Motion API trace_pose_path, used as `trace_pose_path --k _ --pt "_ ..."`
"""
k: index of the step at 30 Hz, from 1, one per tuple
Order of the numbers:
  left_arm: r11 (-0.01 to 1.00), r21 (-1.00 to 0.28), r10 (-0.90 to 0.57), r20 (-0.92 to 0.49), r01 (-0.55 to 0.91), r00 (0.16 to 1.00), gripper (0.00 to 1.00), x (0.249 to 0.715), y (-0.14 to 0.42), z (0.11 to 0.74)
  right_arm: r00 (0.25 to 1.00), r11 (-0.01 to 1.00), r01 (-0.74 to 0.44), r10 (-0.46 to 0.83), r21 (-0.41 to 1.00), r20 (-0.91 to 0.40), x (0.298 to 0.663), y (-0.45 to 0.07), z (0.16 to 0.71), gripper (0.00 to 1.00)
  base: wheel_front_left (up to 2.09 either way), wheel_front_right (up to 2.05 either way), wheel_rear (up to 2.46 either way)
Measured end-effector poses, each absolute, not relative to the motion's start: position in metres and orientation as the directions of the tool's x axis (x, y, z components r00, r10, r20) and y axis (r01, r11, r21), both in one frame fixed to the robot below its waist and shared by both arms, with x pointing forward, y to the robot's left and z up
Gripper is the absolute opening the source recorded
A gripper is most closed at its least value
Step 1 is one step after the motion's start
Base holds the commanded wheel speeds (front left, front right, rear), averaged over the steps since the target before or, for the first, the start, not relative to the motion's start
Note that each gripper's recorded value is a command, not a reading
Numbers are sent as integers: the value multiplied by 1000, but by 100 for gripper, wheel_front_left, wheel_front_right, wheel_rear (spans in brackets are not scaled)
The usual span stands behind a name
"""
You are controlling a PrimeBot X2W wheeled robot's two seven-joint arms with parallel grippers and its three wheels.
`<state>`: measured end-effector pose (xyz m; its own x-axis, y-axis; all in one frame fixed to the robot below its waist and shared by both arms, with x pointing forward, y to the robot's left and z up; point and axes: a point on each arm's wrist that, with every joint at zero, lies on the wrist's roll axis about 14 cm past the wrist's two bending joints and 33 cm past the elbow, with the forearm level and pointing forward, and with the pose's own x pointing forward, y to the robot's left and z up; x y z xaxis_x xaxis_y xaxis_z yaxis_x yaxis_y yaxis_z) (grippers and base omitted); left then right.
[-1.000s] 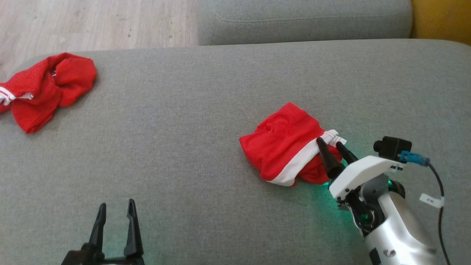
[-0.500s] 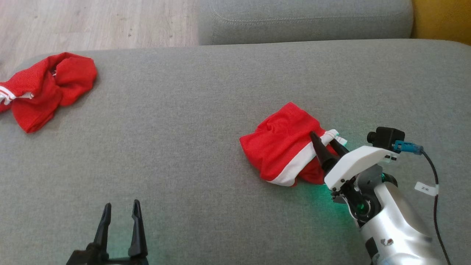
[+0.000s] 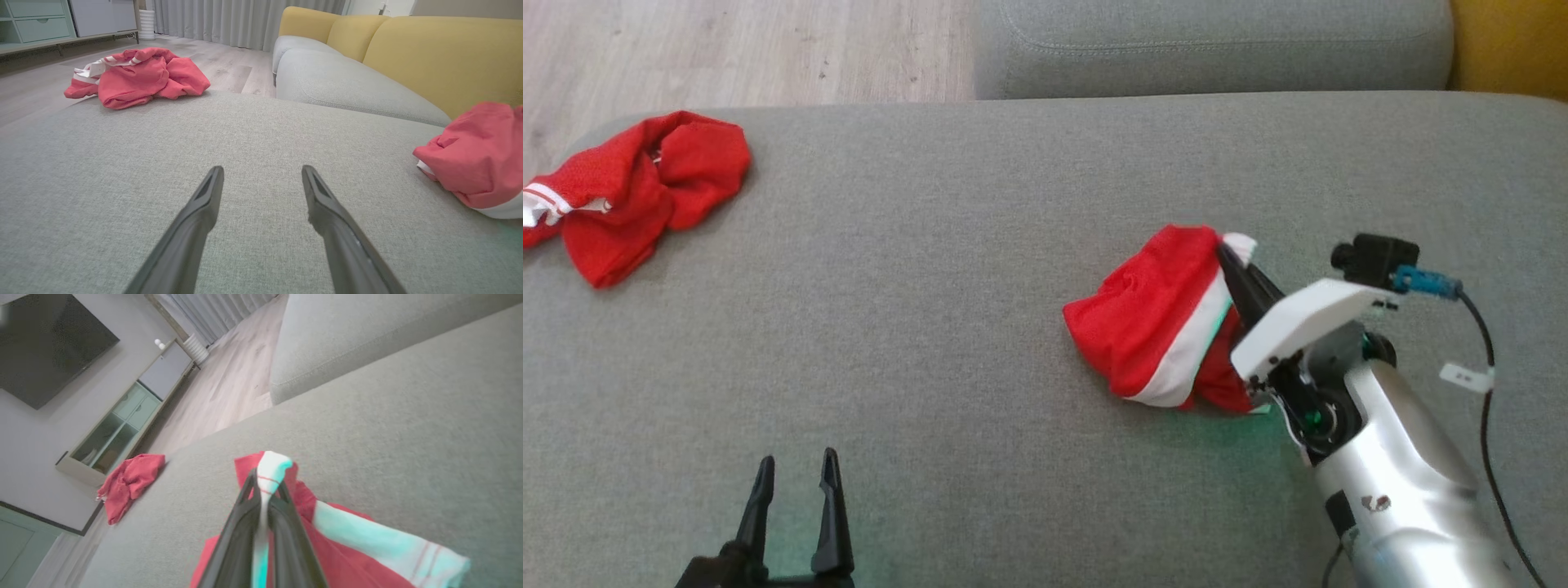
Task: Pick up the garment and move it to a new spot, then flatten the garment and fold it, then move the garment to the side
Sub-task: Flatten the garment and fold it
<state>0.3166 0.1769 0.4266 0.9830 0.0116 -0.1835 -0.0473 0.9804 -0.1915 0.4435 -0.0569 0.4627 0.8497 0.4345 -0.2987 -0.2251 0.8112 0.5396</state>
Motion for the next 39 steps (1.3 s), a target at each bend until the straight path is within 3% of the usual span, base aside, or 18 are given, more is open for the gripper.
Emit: trace_pose_path --k 5,16,33,39 --pt "977 -210 9 -172 -46 985 100 315 174 430 817 744 -367 545 558 -190 442 -23 508 0 0 0 0" --pt "969 -241 24 -149 -59 989 100 311 173 437 656 523 -696 742 492 139 430 42 656 0 0 0 0" --pt "958 -273 49 -135 -85 990 100 302 172 442 578 350 -799 672 489 463 440 62 780 0 0 0 0" --pt "959 -272 52 -130 -86 990 100 305 171 445 663 415 -730 624 543 414 461 47 758 0 0 0 0"
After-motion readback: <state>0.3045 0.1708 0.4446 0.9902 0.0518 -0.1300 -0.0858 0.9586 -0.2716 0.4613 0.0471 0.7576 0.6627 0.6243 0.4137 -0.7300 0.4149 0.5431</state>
